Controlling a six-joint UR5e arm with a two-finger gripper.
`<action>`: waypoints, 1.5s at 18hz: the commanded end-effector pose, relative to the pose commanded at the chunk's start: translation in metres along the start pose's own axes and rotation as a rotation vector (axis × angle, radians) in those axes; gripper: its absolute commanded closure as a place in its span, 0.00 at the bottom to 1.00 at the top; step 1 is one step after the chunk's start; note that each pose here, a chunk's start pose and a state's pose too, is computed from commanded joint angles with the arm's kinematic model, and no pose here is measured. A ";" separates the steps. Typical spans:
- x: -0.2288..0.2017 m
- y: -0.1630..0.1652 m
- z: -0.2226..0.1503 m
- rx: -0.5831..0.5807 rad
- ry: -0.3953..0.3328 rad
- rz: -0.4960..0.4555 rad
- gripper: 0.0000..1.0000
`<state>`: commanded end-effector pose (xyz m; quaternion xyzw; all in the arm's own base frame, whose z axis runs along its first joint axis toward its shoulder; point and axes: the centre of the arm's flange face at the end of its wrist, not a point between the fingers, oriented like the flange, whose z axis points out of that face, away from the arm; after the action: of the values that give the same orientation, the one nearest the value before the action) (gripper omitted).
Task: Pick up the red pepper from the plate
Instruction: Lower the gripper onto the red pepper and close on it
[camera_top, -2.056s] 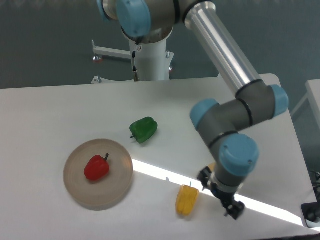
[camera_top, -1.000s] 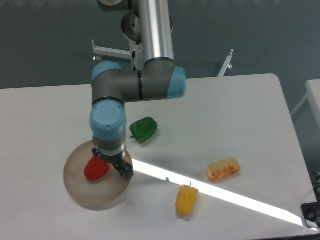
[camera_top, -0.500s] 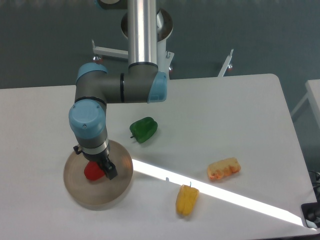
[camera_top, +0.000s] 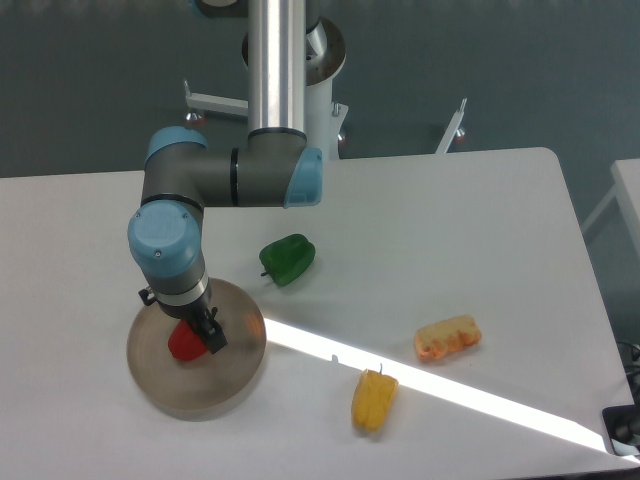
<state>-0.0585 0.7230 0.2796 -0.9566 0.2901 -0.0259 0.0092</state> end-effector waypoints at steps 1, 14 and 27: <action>0.002 -0.001 0.002 0.001 -0.001 -0.002 0.00; 0.001 -0.002 0.019 0.003 -0.006 0.003 0.00; 0.001 -0.002 0.021 0.000 0.000 0.008 0.30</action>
<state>-0.0554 0.7240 0.2584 -0.9555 0.2937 -0.0259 0.0092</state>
